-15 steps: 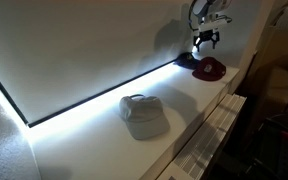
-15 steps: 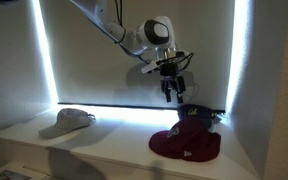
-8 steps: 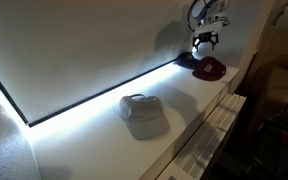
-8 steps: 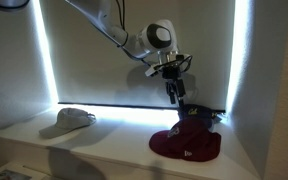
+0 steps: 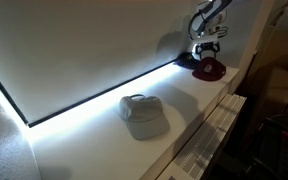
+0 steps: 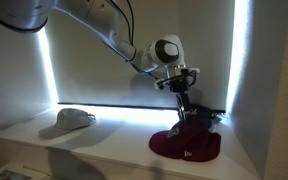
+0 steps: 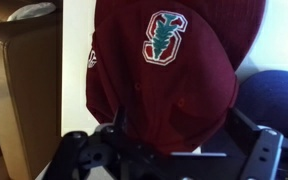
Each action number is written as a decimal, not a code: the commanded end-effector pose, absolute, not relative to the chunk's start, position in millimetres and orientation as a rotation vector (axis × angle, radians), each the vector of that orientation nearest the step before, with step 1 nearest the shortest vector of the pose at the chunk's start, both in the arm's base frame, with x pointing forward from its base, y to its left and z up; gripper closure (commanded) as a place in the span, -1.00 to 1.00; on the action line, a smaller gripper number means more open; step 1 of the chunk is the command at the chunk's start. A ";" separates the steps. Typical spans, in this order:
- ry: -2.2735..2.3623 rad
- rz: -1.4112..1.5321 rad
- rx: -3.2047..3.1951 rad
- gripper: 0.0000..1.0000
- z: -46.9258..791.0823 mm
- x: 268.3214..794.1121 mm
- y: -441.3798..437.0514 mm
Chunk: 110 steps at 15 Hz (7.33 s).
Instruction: Put the red cap on the white cap
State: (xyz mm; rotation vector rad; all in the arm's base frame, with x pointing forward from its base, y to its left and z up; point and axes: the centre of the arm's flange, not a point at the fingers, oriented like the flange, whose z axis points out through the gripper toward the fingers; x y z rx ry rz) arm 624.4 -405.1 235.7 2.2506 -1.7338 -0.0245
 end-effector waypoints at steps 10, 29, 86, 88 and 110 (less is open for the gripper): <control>-1.711 -0.120 2.222 -1.00 190.1 625.3 -401.2; -1.705 -0.091 2.233 0.24 194.9 630.4 -400.5; -0.239 0.808 2.741 0.98 423.3 523.9 -108.2; -0.152 0.972 2.684 0.98 418.0 529.1 -43.7; 0.666 0.848 2.129 0.98 305.4 485.5 243.1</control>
